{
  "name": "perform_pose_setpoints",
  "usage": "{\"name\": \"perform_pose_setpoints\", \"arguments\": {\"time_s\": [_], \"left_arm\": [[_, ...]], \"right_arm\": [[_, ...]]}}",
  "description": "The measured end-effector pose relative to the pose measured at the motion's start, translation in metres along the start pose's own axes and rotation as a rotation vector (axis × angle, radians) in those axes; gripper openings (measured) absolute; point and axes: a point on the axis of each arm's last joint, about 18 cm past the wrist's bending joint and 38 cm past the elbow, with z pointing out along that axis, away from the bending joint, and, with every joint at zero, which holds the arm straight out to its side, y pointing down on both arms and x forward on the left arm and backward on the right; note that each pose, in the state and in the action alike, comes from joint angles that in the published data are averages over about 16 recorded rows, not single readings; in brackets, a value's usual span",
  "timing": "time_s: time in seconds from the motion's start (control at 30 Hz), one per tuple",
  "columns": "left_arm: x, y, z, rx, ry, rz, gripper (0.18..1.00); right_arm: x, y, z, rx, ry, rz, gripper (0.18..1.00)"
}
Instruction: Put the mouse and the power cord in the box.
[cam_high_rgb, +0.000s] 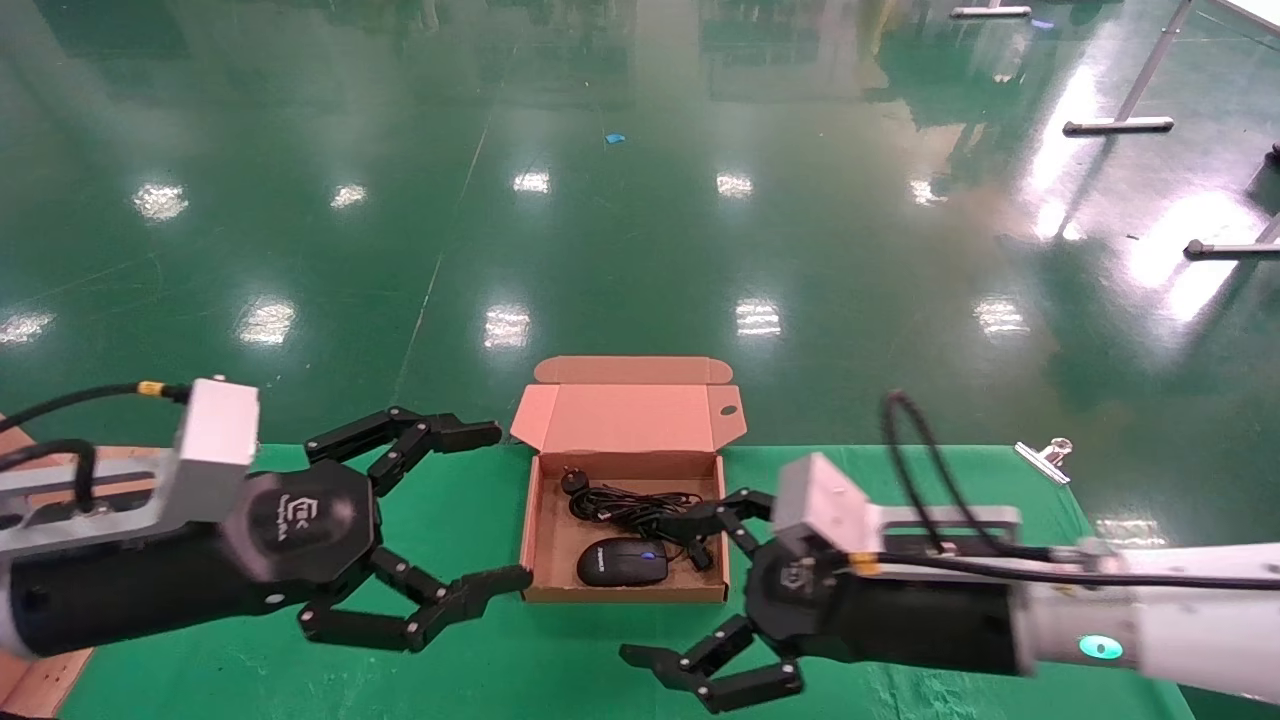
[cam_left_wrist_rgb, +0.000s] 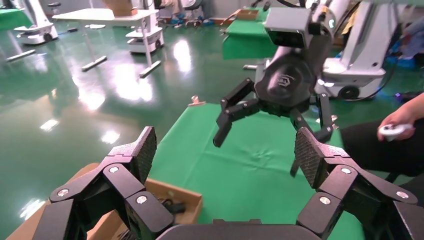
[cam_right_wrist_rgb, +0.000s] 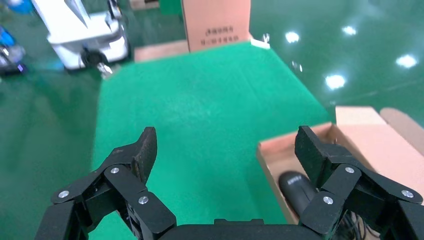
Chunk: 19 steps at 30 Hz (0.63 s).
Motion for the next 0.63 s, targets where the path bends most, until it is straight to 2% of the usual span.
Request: {"name": "perform_pose_setpoints", "arguments": {"time_s": [0.4,0.63], "left_arm": [[0.034,-0.034,-0.013,0.046,0.089,-0.031,1.001],[0.045,-0.043,-0.017,0.051,0.118,-0.038,1.001]], "right_arm": [[-0.031,-0.035,-0.075,0.17,-0.042,0.006,1.001],[-0.042,-0.046,-0.097,0.209,-0.059,-0.01,1.001]]}}
